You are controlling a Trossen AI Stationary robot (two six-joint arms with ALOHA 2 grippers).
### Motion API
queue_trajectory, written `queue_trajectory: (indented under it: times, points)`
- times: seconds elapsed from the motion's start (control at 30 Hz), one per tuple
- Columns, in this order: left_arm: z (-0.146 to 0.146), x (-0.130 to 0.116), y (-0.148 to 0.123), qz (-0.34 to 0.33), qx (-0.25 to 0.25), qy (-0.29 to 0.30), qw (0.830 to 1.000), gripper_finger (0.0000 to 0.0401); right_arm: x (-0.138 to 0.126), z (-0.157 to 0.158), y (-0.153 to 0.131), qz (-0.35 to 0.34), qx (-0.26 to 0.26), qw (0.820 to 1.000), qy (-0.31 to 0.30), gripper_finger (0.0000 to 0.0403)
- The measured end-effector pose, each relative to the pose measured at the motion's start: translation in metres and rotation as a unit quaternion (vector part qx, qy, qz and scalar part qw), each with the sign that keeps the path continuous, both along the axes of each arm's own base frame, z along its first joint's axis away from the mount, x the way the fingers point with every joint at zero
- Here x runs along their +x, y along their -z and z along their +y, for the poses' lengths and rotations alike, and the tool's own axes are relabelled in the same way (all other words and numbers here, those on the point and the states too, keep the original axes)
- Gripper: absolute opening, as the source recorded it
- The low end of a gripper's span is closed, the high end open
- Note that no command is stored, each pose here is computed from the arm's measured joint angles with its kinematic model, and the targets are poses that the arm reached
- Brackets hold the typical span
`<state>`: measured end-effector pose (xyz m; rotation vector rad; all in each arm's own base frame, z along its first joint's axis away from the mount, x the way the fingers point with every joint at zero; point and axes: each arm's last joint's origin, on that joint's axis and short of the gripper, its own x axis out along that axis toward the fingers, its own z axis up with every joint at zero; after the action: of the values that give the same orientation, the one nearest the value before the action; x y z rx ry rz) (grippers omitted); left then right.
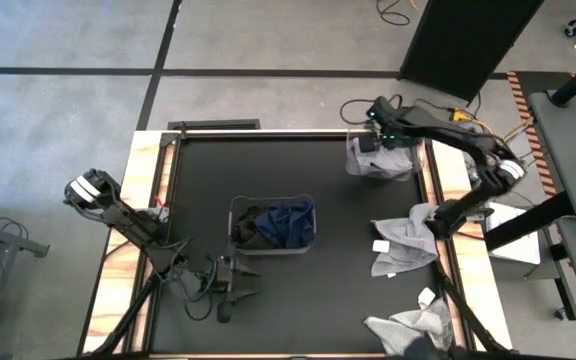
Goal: Sort towels by color in basket
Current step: Put the left gray towel into the top transparent bin, then put the gray towel into the top right transparent bin
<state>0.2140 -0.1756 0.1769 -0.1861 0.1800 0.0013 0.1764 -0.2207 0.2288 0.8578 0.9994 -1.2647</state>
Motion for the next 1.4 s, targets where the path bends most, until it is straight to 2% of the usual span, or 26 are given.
queue_trajectory:
  times: [0.1, 0.27, 0.53, 0.6, 0.73, 0.87, 1.07, 1.23, 1.33, 1.4]
  points:
    - [0.0, 0.0, 0.0, 0.0, 0.002, 0.0, 1.0, 0.0184, -0.008, 0.015, -0.015, -0.041, 0.032, 0.998, -0.022, 0.023]
    - [0.0, 0.0, 0.0, 0.0, 0.024, 0.004, 1.0, 0.0184, -0.011, 0.023, -0.011, -0.064, 0.066, 0.995, -0.034, 0.022]
    - [0.0, 0.0, -0.001, -0.003, 0.036, 0.007, 0.999, 0.0184, 0.002, 0.007, 0.048, -0.046, 0.112, 0.992, -0.032, 0.0215]
    - [0.0, 0.0, -0.001, -0.003, 0.036, 0.007, 0.999, 0.0184, 0.007, 0.0, 0.062, -0.046, 0.115, 0.992, -0.028, 0.0214]
    - [0.0, 0.0, -0.001, -0.003, 0.033, 0.006, 0.999, 0.0184, 0.016, -0.011, 0.073, -0.052, 0.104, 0.993, -0.01, 0.0217]
    - [-0.001, 0.0, -0.001, -0.002, 0.026, 0.007, 1.0, 0.0184, 0.017, -0.01, 0.057, -0.036, 0.09, 0.995, -0.003, 0.0223]
    - [-0.001, 0.0, 0.0, 0.0, 0.026, 0.007, 1.0, 0.0184, 0.012, 0.013, 0.004, -0.03, 0.022, 0.999, -0.012, 0.0238]
    - [-0.001, 0.0, 0.001, 0.001, 0.027, 0.008, 1.0, 0.0184, 0.015, 0.069, -0.027, -0.05, 0.015, 0.996, -0.077, 0.0245]
    - [-0.001, 0.0, 0.001, 0.001, 0.027, 0.008, 1.0, 0.0184, 0.018, 0.108, -0.032, -0.063, 0.029, 0.99, -0.12, 0.0242]
    - [-0.001, 0.0, 0.001, 0.001, 0.027, 0.008, 1.0, 0.0184, 0.02, 0.132, -0.028, -0.073, 0.061, 0.982, -0.161, 0.0239]
